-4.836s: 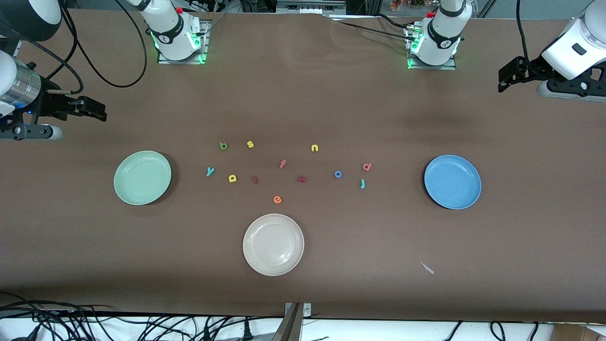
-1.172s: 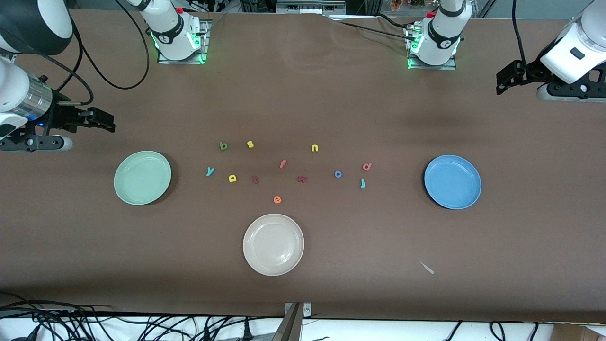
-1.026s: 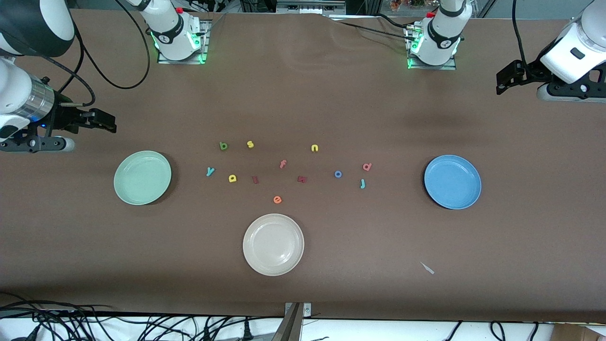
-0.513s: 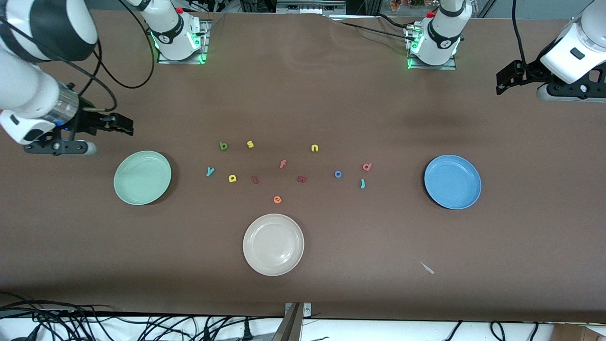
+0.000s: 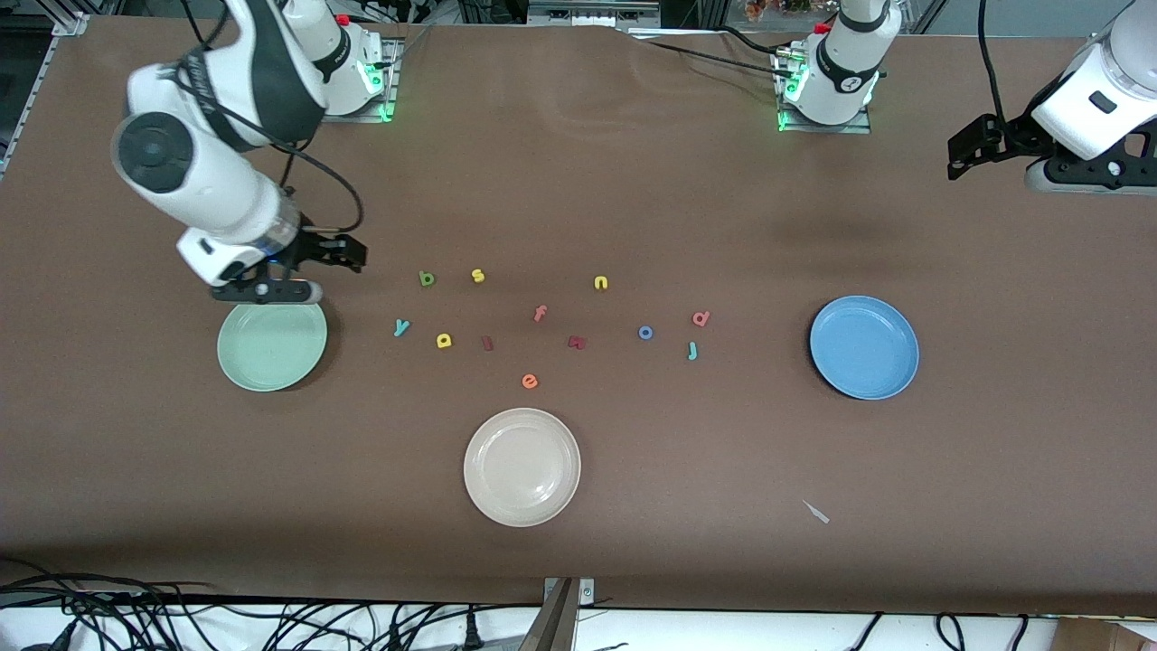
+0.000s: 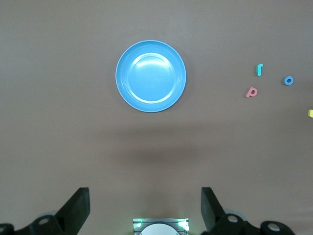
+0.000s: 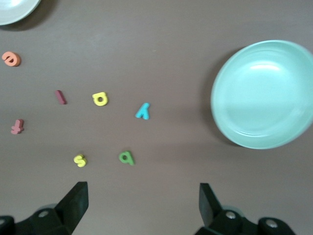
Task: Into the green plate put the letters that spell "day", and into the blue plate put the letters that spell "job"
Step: 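Reach the right gripper toward the green foam letter a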
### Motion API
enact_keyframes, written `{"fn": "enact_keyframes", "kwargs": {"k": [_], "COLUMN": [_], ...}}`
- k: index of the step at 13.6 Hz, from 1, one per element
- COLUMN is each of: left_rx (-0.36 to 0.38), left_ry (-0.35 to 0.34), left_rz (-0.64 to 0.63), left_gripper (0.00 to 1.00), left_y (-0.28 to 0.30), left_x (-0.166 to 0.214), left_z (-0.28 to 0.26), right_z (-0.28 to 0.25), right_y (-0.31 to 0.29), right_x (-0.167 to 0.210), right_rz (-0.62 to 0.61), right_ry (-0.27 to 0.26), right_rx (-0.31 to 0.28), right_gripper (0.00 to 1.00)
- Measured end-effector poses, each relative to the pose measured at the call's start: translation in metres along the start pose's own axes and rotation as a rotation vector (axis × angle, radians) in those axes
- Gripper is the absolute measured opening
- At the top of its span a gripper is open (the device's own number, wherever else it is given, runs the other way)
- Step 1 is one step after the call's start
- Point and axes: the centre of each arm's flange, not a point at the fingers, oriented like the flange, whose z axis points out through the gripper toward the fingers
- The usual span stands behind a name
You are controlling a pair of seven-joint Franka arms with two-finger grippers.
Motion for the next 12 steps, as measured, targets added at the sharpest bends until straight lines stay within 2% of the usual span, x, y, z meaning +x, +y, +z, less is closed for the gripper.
{"fn": "enact_keyframes", "kwargs": {"k": [5, 9, 12], "left_rx": [-0.012, -0.013, -0.014], "left_ry": [-0.004, 0.010, 0.032], "left_rz": [-0.005, -0.003, 0.004], "left_gripper": [1.00, 1.00, 1.00], "left_y": [-0.001, -0.001, 0.003], "left_x": [0.000, 0.000, 0.003], "left_z": [0.000, -0.006, -0.016], "right_z": [0.093, 0.144, 0.164], "right_y": [-0.022, -0.048, -0.062], "right_x": [-0.019, -0.035, -0.042], "right_rz": [-0.036, -0.095, -0.151], "right_ry": [0.034, -0.007, -0.019], "right_rx": [0.034, 0.037, 0.014], "right_gripper": [1.00, 1.00, 1.00]}}
